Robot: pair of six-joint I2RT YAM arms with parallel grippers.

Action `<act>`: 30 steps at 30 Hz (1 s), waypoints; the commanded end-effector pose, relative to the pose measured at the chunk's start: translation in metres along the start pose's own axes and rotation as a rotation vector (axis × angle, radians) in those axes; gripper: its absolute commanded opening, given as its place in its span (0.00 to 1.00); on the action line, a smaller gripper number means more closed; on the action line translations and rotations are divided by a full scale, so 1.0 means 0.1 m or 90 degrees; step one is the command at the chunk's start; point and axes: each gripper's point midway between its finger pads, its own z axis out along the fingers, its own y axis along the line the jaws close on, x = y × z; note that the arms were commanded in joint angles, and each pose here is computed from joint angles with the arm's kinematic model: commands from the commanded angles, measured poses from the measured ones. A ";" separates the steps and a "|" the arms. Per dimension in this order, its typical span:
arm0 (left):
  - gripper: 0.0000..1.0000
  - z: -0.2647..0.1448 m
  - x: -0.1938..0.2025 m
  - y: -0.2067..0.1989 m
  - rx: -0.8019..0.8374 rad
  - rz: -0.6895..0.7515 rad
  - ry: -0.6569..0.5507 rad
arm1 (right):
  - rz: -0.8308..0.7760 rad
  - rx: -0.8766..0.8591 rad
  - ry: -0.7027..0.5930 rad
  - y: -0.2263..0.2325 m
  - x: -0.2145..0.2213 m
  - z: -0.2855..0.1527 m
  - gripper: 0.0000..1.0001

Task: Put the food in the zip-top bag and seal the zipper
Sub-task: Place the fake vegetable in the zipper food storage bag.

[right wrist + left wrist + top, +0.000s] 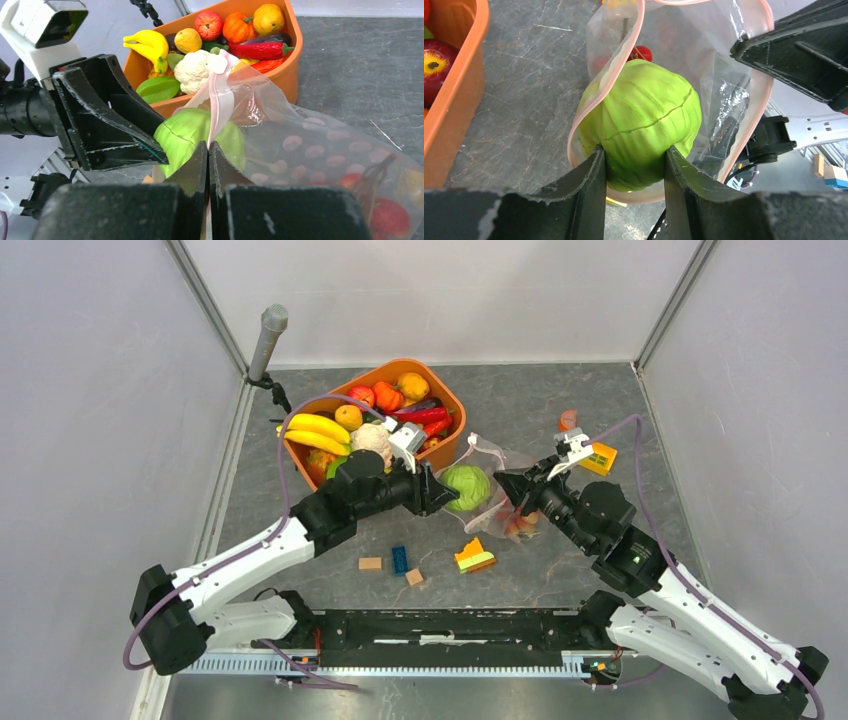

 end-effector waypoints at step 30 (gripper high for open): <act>0.95 -0.27 -0.43 -0.63 0.131 0.084 -0.042 | 0.026 -0.015 -0.087 0.07 -0.34 -0.14 0.00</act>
